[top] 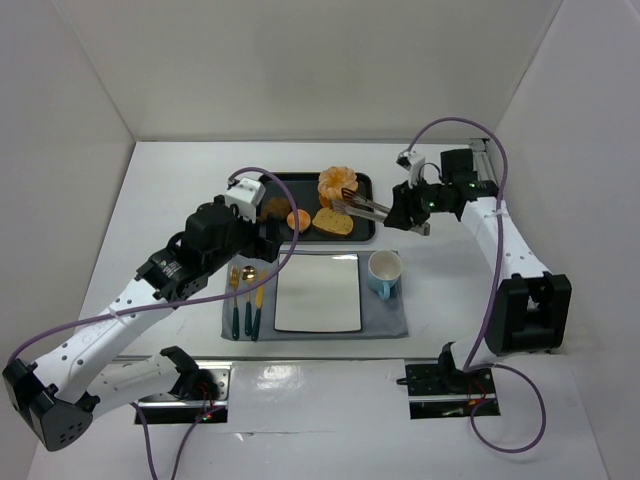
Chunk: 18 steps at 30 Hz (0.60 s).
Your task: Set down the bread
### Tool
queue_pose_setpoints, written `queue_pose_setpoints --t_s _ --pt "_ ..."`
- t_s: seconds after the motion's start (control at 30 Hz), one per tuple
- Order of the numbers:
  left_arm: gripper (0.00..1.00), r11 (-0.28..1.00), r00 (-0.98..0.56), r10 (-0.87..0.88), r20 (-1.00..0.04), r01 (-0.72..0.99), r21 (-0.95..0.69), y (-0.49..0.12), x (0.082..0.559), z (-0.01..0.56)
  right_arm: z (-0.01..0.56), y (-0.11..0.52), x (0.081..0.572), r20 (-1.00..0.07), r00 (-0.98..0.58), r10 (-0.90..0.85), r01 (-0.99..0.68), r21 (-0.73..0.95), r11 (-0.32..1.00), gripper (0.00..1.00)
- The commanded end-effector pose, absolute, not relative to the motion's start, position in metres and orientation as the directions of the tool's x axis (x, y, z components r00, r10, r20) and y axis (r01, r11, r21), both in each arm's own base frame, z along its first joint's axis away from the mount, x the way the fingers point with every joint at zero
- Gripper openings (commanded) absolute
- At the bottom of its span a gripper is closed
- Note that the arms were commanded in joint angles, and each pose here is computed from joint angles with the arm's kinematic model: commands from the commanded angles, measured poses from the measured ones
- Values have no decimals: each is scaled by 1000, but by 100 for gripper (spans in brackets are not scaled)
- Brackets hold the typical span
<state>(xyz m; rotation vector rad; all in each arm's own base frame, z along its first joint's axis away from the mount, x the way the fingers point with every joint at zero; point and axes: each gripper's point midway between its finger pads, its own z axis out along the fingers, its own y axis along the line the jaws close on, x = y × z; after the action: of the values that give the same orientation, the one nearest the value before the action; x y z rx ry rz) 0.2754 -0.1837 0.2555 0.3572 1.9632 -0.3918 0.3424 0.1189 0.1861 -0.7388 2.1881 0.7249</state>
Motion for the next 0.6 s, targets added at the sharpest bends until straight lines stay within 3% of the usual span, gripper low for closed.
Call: queue_pose_setpoints --t_s 0.0,0.33,0.57 --pt "100 893 -356 59 -933 436 -110 -187 278 268 210 137 335 -798 -470 -377 -774 167 611 54" --pt "100 893 -356 59 -933 436 -110 -187 278 268 213 168 328 -804 -331 -494 -811 -25 585 54" --pt "100 893 -356 59 -933 436 -110 -187 278 268 200 177 328 -759 -319 -568 -787 -122 605 52"
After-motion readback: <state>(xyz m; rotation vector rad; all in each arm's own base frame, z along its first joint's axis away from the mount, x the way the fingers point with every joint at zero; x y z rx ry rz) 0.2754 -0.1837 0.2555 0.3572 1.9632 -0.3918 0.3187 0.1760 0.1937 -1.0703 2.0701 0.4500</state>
